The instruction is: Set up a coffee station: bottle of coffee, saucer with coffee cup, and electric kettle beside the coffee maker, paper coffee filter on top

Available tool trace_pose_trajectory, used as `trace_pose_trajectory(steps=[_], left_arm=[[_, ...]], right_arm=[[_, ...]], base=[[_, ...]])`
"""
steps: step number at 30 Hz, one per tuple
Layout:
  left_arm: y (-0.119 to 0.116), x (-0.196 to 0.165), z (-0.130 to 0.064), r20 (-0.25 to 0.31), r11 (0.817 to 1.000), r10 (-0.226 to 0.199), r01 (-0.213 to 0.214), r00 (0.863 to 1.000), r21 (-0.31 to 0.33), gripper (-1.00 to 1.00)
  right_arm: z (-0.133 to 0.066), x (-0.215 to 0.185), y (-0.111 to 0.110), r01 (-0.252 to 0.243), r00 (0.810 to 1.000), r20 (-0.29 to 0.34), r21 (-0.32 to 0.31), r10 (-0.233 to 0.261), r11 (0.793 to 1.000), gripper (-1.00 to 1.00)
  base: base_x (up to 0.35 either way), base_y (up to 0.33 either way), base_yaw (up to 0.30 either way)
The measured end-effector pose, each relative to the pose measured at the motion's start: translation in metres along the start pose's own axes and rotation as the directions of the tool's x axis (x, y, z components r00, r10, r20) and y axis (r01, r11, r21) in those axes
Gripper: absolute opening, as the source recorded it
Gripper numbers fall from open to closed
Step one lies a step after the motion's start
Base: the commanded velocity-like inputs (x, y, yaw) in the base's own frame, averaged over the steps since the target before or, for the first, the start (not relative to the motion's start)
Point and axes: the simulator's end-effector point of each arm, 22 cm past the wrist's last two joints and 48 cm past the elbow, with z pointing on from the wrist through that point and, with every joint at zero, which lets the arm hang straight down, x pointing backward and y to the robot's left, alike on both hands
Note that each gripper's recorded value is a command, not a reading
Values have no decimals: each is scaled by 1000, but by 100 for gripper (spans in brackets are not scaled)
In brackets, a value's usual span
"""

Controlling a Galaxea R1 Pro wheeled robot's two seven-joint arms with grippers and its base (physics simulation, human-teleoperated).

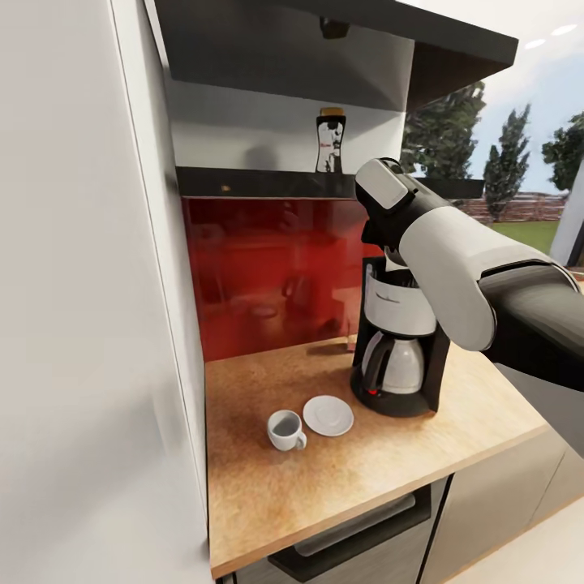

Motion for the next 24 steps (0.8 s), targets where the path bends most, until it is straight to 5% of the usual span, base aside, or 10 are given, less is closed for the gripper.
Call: trace_pose_trajectory(steps=[24], left_arm=[[0,0,0,0,1000,0,0,1000,0,100]], right_arm=[[11,13,-5,16,999,-33,27,-15,1000,-100]], base=[[4,1,0]])
